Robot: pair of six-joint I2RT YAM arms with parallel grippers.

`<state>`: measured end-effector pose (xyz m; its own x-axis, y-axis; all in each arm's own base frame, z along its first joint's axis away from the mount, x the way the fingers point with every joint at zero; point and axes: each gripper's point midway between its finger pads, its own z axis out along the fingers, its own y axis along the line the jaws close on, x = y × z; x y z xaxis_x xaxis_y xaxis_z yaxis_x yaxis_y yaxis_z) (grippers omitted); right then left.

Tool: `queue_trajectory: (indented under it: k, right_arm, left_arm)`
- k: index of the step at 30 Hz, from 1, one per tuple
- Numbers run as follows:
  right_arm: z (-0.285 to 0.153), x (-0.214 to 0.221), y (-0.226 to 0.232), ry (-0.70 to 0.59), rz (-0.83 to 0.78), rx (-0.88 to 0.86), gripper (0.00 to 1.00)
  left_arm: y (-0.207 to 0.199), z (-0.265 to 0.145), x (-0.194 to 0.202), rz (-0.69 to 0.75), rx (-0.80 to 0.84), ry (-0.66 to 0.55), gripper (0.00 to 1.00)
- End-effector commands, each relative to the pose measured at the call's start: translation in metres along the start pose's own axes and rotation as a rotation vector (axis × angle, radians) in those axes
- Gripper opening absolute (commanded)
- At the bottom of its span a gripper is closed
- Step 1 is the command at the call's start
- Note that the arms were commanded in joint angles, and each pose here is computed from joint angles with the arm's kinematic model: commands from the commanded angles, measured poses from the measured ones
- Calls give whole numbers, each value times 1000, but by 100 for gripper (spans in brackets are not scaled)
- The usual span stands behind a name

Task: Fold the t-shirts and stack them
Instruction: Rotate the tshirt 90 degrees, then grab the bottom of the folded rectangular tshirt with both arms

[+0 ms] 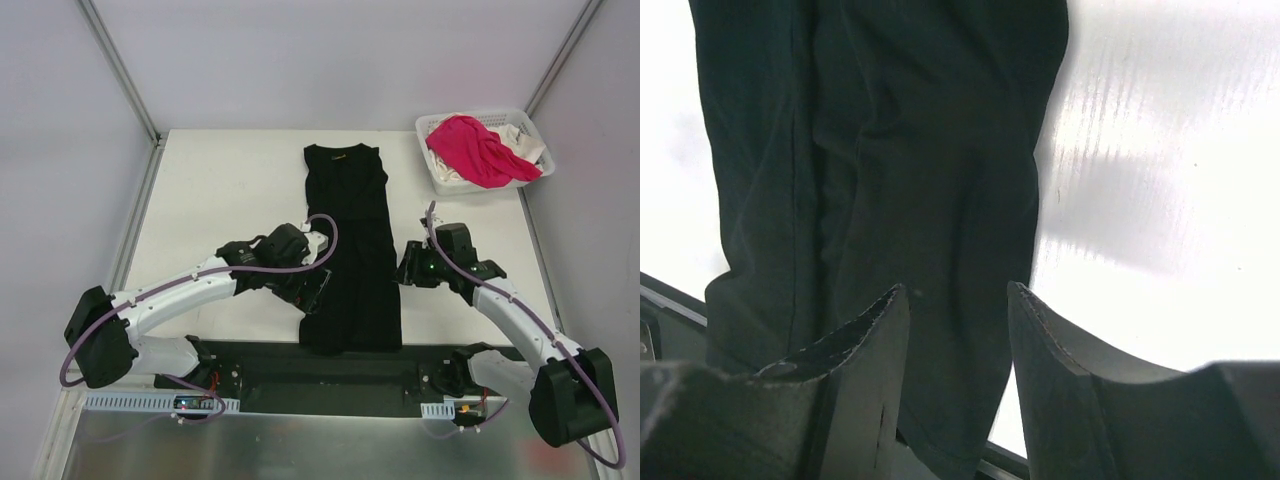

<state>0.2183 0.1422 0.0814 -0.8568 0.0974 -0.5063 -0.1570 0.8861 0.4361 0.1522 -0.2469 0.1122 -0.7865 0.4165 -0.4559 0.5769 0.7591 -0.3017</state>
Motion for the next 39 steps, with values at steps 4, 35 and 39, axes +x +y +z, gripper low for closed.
queue_trajectory:
  k: [4, 35, 39]
  right_arm:
    - [4, -22, 14, -40, -28, -32, 47]
    - [-26, 15, 17, 22, -56, -41, 48]
    - [-29, 24, 19, 55, -41, -55, 48]
  left_arm:
    - [-12, 0, 42, -54, 32, 133, 93]
    - [-32, 47, 57, 39, 36, 333, 95]
    - [-39, 48, 52, 46, 62, 329, 93]
